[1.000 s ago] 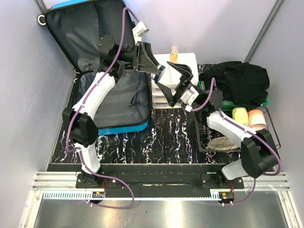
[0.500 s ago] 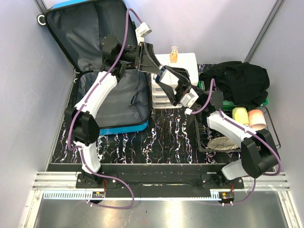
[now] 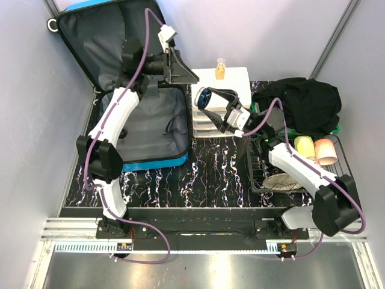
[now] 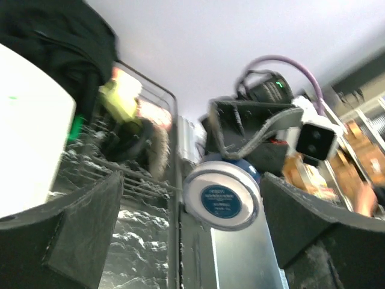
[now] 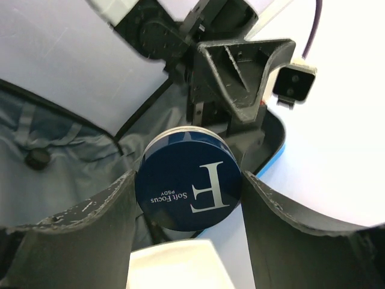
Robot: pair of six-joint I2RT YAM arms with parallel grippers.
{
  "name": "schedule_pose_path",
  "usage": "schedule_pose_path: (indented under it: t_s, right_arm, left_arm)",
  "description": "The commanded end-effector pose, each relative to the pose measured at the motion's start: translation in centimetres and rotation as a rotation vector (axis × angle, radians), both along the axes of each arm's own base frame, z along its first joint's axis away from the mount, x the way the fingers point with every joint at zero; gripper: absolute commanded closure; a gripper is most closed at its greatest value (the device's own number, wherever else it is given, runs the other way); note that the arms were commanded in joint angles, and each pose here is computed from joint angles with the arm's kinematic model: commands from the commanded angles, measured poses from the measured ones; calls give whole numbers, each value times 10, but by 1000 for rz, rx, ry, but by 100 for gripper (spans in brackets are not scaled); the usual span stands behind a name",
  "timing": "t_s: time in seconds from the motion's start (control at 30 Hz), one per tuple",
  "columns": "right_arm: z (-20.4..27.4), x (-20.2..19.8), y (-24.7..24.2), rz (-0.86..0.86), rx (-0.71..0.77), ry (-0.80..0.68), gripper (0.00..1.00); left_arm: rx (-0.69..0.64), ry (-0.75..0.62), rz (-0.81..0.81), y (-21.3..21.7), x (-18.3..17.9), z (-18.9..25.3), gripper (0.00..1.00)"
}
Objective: Open, take out, and arrange the luggage
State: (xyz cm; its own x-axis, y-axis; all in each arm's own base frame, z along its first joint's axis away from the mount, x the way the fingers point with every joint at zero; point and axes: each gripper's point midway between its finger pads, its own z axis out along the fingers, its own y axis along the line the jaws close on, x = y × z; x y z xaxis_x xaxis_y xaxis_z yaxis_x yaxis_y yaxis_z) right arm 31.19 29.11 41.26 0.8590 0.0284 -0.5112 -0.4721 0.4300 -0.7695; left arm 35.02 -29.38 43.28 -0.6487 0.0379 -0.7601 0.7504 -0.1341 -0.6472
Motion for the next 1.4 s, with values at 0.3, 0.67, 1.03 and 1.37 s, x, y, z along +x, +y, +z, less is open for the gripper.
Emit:
schedule_pose_path:
  t_s: [0.3,0.67,1.03,1.37]
  right_arm:
    - [-39,42,-17,-122,-270,665,52]
    - [-64,98,-14,-205,-421,822,53]
    - [-92,142,-1,-251,-520,865,53]
    - [-116,177,7,-330,-602,847,52]
  left_arm:
    - [322,-462,769,111,93,-16,1]
    - [367,-499,752,116,81,-37,1]
    - [402,-453,807,124,87,-57,1]
    - [387,-389,855,139,96,-61,1]
